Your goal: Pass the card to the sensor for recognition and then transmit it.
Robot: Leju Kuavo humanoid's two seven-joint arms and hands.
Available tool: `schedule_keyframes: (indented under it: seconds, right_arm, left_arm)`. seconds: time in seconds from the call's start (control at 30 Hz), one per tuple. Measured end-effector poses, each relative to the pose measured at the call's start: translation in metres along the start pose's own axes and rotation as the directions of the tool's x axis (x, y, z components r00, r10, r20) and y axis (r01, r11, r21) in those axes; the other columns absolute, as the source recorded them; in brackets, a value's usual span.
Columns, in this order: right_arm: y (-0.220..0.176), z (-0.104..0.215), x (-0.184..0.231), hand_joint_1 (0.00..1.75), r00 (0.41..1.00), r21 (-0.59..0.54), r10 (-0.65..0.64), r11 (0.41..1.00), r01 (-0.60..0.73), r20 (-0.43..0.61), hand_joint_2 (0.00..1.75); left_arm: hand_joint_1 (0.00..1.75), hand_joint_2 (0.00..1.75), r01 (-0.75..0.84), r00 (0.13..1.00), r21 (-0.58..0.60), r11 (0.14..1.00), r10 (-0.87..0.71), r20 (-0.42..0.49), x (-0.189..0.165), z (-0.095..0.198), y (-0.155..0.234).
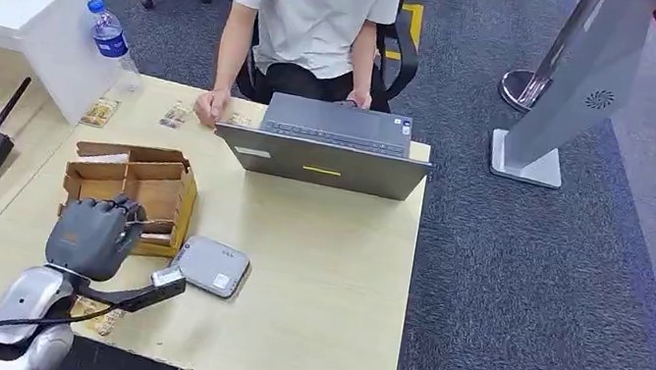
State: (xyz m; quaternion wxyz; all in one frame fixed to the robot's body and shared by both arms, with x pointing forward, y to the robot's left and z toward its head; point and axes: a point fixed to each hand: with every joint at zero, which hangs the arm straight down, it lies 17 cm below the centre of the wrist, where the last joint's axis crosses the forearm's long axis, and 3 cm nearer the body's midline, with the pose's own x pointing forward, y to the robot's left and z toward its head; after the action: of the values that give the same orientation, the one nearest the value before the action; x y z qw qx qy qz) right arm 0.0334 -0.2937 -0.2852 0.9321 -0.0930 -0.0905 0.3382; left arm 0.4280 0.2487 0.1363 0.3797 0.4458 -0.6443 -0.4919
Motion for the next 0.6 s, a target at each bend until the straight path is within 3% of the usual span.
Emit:
schedule_keyframes:
  seconds: [0.17,0.23,0.33,0.47,0.6]
  right_arm:
    - [0.002,0.0,-0.002,0.0,1.0,0.004,0.001,1.0,-0.001,0.0,0.0]
    - [0.005,0.001,0.0,0.0,1.0,0.001,0.005,1.0,-0.005,-0.007,0.0]
    - [0.032,0.007,0.024,0.0,0.999,-0.023,0.027,0.999,-0.028,-0.036,0.0]
    - [0.053,0.013,0.055,0.0,0.996,0.001,0.083,0.997,-0.083,0.012,0.0]
    - [0.051,0.012,0.07,0.0,0.989,0.0,0.131,0.991,-0.132,0.063,0.0]
  left_arm:
    - [1.75,1.75,-0.132,0.979,0.113,0.985,0.111,0.171,0.04,-0.002,0.086]
    - [1.75,1.75,-0.141,0.974,0.141,0.98,0.112,0.197,0.044,-0.007,0.112]
    - [1.75,1.75,-0.065,0.986,0.212,0.975,0.031,0.161,0.038,-0.024,0.144]
    - [1.75,1.75,0.104,0.984,0.406,0.908,-0.153,0.089,0.019,-0.062,0.197]
    - [1.75,1.75,0.185,0.98,0.387,0.903,-0.201,0.001,-0.018,-0.113,0.202]
